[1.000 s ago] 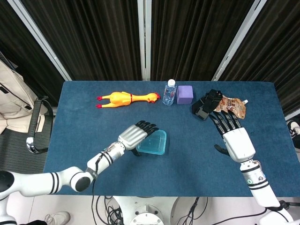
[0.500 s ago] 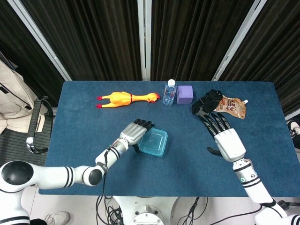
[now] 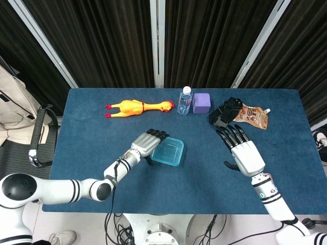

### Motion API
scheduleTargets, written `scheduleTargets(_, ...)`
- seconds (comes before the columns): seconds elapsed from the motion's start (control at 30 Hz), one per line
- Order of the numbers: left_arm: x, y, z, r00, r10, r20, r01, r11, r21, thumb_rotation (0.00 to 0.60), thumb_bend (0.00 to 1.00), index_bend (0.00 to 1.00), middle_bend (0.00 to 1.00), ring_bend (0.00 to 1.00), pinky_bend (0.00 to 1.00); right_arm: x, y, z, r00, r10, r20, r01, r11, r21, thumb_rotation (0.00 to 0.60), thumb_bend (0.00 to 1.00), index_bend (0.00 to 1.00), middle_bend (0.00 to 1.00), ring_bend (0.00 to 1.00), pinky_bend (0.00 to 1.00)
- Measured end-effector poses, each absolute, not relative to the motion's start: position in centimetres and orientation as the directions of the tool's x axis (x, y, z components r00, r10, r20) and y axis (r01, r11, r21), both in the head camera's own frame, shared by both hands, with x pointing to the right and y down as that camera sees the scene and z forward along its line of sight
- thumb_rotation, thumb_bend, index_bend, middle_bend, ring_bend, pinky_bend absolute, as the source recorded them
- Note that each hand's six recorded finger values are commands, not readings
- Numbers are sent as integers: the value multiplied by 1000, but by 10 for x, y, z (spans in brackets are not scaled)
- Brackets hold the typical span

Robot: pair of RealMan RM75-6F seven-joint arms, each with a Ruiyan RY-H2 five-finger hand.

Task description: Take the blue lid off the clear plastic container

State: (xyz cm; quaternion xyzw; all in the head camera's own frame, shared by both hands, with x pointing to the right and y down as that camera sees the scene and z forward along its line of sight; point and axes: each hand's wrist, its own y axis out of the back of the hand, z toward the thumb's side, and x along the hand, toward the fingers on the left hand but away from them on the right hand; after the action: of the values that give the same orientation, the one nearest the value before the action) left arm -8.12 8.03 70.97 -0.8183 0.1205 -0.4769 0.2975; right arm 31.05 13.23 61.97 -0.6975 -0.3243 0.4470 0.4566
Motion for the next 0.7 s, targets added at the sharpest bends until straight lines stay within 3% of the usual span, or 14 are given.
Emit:
scheduleTargets(0.2, -77, 78, 717, 502, -470, 726, 89, -807, -584, 600, 19, 5, 7, 0, 4, 311, 134, 624, 388, 858, -337, 50, -385, -921, 600, 0, 0, 68, 0, 0)
scheduleTargets(0.3, -76, 78, 721, 496, -458, 738, 72, -825, -560, 600, 19, 103, 100, 8, 71, 307, 136, 627, 395, 855, -338, 66, -393, -917, 600, 0, 0, 67, 0, 0)
scheduleTargets(0.47, -76, 75, 723, 488, -472, 734, 38, -829, -558, 600, 19, 281, 308, 173, 276, 289, 143, 637, 425, 845, -325, 124, -410, -904, 600, 0, 0, 38, 0, 0)
scheduleTargets(0.7, -75, 79, 722, 492, -488, 721, 33, -817, -576, 600, 19, 298, 334, 203, 302, 245, 154, 663, 488, 824, -289, 199, -428, -882, 600, 0, 0, 0, 0, 0)
